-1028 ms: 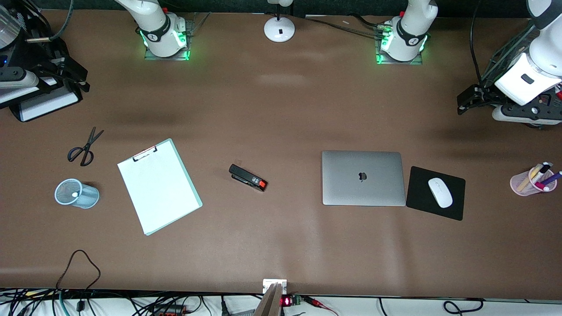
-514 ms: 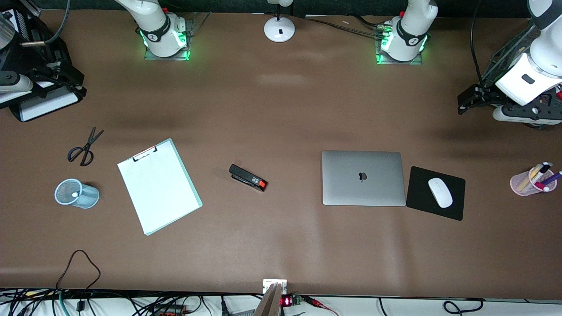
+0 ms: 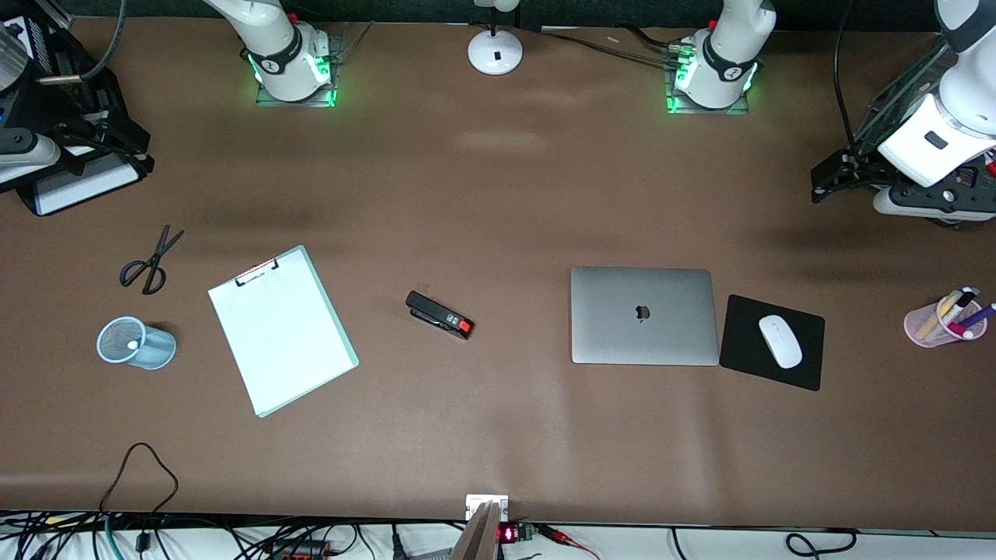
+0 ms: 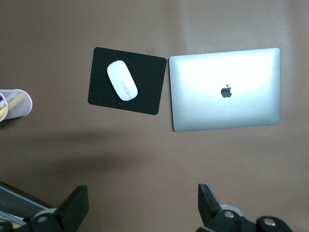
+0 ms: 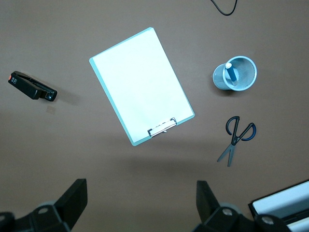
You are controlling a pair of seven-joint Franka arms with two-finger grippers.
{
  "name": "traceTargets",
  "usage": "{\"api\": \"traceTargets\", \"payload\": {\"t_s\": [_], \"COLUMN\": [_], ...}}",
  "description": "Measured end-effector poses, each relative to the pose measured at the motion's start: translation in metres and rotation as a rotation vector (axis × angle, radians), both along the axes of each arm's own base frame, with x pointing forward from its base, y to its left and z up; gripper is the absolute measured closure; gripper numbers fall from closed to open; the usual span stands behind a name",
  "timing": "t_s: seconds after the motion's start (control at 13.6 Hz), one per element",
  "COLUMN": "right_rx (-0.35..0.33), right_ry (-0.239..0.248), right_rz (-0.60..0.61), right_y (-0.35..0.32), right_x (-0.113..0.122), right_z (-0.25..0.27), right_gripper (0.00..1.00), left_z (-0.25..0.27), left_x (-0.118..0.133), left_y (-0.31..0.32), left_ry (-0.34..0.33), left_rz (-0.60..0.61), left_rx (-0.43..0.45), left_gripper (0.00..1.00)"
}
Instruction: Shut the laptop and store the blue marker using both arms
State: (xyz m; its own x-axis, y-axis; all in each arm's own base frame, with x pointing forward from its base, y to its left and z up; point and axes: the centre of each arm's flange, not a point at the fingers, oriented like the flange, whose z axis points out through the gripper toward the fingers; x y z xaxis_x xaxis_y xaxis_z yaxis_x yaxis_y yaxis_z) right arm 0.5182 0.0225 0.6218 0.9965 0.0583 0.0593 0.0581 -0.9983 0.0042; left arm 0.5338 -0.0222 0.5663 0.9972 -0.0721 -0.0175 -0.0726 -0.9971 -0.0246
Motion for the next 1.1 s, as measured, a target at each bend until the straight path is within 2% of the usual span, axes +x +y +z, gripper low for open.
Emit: {"api": "traceTargets", "payload": {"t_s": [1.1], "right_rx": [-0.001], "right_ry": [0.007], "right_rz": [0.004], "right_y": [0.0012], "right_x": [0.0016], "right_z": [-0.0033], "right_gripper": [0.00], "left_z": [0.0000], "left_x": [0.0000], "left_y": [0.0001], "left_ry": [0.000], "left_rz": [0.000], "left_rx": [0.000], "left_gripper": [0.00]}}
